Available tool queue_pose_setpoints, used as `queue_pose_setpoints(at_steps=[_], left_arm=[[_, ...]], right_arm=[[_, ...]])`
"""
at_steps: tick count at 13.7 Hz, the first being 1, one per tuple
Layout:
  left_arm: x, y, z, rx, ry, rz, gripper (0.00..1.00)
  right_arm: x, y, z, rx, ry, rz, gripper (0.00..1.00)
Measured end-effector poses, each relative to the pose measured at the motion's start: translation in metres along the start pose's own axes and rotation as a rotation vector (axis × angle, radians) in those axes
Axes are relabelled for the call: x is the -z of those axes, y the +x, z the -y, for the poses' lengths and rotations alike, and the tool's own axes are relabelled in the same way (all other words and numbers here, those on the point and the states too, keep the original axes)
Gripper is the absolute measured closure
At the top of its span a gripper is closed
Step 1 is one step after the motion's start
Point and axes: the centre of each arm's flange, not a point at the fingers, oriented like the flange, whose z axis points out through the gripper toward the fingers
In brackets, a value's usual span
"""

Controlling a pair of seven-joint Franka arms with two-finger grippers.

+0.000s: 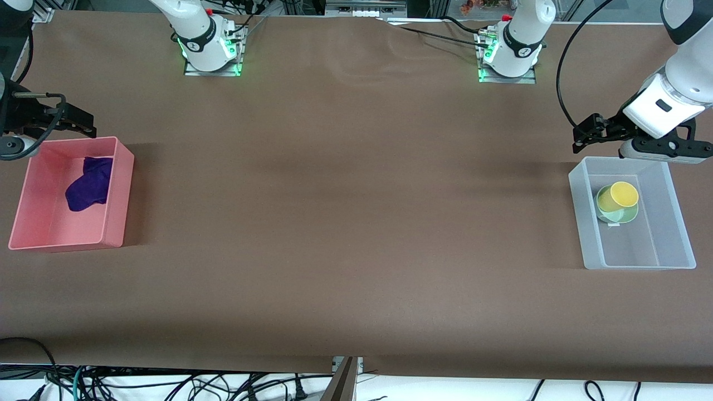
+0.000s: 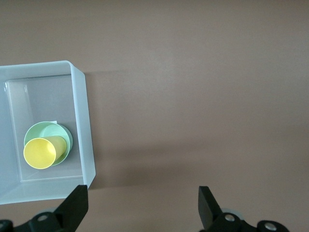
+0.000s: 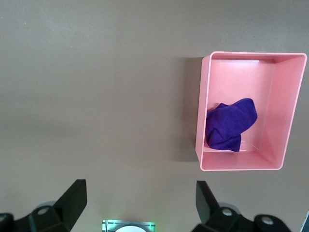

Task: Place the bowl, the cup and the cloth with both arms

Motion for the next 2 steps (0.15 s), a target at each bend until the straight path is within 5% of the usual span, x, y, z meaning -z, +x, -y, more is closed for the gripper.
queue_pose_setpoints(at_steps=[2], left_arm=[[-0.002,0.0039,-0.0003,-0.001,-0.001,0.005,0.0]], right_arm=[[0.0,0.0,-0.0003,-0.001,0.0,0.0,0.0]])
